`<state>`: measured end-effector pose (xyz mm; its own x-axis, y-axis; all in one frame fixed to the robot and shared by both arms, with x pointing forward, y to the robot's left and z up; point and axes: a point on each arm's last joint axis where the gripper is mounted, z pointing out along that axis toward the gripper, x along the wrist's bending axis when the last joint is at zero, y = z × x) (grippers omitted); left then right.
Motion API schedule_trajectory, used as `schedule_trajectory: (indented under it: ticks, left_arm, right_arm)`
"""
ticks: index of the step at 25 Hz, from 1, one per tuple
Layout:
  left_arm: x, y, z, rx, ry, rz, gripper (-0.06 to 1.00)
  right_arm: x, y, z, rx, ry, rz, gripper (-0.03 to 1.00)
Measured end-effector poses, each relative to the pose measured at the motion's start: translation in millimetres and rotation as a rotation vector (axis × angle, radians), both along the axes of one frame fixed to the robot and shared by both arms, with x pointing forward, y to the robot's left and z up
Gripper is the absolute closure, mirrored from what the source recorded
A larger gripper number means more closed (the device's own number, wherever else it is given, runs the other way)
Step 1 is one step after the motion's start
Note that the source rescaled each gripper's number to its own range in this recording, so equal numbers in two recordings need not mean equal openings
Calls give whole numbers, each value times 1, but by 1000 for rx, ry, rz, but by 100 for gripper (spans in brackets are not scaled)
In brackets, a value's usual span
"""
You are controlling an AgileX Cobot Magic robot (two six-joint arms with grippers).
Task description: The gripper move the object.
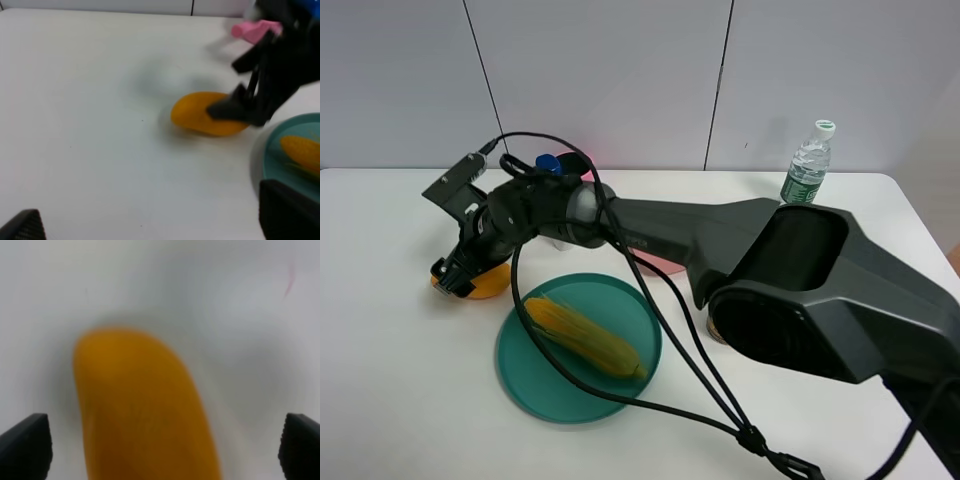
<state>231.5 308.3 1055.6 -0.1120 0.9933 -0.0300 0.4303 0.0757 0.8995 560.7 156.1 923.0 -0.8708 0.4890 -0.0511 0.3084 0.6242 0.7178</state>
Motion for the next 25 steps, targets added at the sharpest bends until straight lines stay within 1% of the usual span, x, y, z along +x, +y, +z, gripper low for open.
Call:
schedule_trajectory:
  ticks: [1, 2, 5, 6, 9, 11, 12, 14, 18, 21, 25]
  left_arm:
    - [0, 0, 0, 0, 0, 0, -6]
    - [0, 0, 0, 0, 0, 0, -6]
    - [0, 0, 0, 0, 0, 0, -6]
    - [0, 0, 0, 0, 0, 0, -6]
    - [0, 0, 0, 0, 0, 0, -6]
    - [0, 0, 0, 0, 0, 0, -6]
    - [0, 0, 0, 0, 0, 0, -6]
    - [0, 0, 0, 0, 0, 0, -6]
    - [0, 0, 0, 0, 0, 0, -6]
    - [0, 0, 0, 0, 0, 0, -6]
    - [0, 0, 0, 0, 0, 0, -6]
  right_arm:
    - [-1, -1, 15, 15, -12, 1, 21]
    - [-3, -2, 35, 43, -33, 4, 21]
    - [-14, -9, 106, 152, -100, 5, 21]
    - [-20, -15, 134, 200, -121, 0, 21]
    - [-34, -40, 211, 331, -188, -21, 21]
    - [-40, -67, 256, 386, -248, -52, 21]
    - [-40, -80, 272, 388, -273, -76, 21]
    - [-38, -116, 304, 373, -332, -151, 21]
    - [-34, -192, 348, 248, -456, -356, 21]
    - [-37, -253, 371, 129, -507, -547, 21]
    - [-50, -335, 400, 32, -558, -802, 21]
